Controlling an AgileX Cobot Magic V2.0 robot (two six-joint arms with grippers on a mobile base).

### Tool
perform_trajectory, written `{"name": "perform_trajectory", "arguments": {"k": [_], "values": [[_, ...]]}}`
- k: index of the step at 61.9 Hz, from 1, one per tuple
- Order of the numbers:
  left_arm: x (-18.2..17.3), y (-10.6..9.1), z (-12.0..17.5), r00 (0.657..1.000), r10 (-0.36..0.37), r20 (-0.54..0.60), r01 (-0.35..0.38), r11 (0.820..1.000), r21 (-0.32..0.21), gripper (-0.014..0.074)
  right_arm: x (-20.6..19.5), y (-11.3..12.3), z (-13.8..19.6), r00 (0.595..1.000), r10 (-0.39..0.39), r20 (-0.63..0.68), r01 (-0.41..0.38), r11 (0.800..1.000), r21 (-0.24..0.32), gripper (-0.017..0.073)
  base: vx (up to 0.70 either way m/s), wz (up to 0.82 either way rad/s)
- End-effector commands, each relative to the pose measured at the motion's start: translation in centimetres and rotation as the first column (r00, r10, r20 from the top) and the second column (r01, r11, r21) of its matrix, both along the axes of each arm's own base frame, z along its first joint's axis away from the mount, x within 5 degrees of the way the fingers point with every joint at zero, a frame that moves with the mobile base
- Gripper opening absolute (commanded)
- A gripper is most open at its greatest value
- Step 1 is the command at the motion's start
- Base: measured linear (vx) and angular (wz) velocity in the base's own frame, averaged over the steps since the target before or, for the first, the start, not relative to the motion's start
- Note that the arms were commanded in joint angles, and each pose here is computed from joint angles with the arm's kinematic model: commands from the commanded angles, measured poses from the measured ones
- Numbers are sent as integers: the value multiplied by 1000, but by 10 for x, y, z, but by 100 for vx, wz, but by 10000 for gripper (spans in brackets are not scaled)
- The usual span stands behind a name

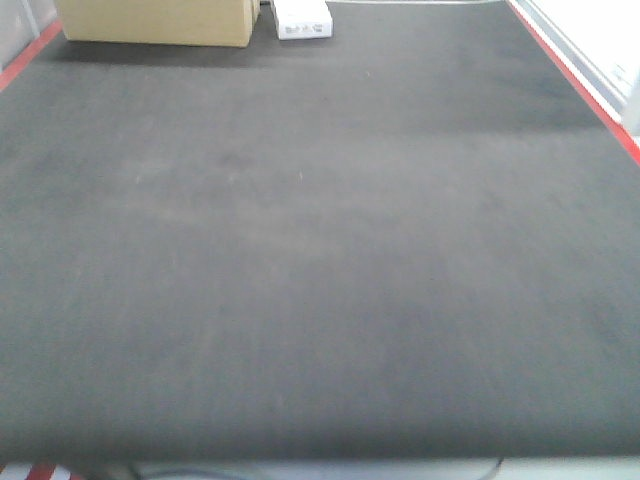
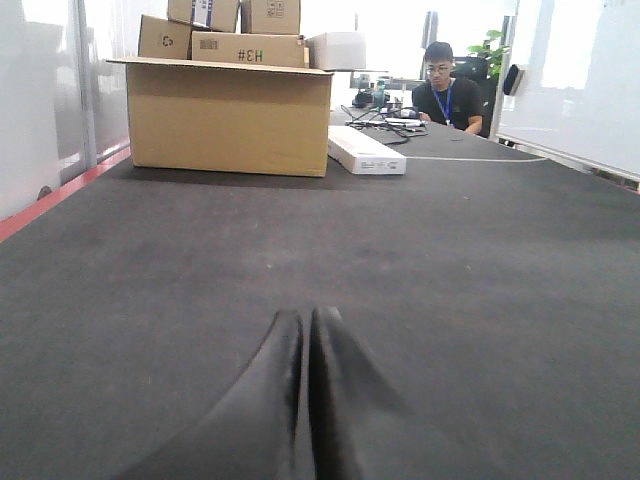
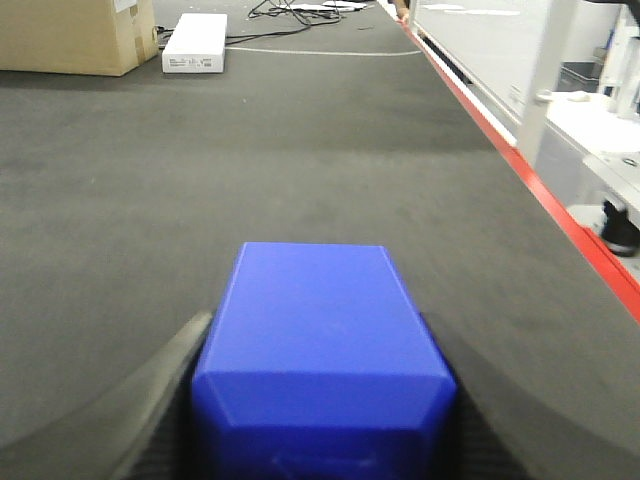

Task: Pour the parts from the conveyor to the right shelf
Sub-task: 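Drive the base away from the conveyor into the aisle holding the block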

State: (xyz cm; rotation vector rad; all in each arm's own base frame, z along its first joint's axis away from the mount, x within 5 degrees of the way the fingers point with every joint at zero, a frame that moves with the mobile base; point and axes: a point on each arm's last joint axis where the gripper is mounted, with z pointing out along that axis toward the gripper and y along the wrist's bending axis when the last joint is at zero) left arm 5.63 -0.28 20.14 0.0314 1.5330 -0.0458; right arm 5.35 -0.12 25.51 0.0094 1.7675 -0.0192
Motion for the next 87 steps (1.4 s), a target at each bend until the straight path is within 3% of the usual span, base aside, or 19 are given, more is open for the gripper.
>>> {"name": "perform_trajectory", "arguments": {"k": [1, 61, 87], "values": [[0, 0, -3, 998, -5, 56, 5, 1000, -14, -6, 2, 0, 16, 995, -1, 95, 2, 1000, -13, -5, -46, -7], [0, 0, -3, 998, -5, 56, 5, 1000, -14, -6, 2, 0, 16, 995, -1, 95, 2, 1000, -13, -5, -38, -1], [0, 0, -3, 998, -5, 56, 5, 1000, -14, -6, 2, 0, 16, 995, -1, 95, 2, 1000, -13, -5, -22, -84]]}}
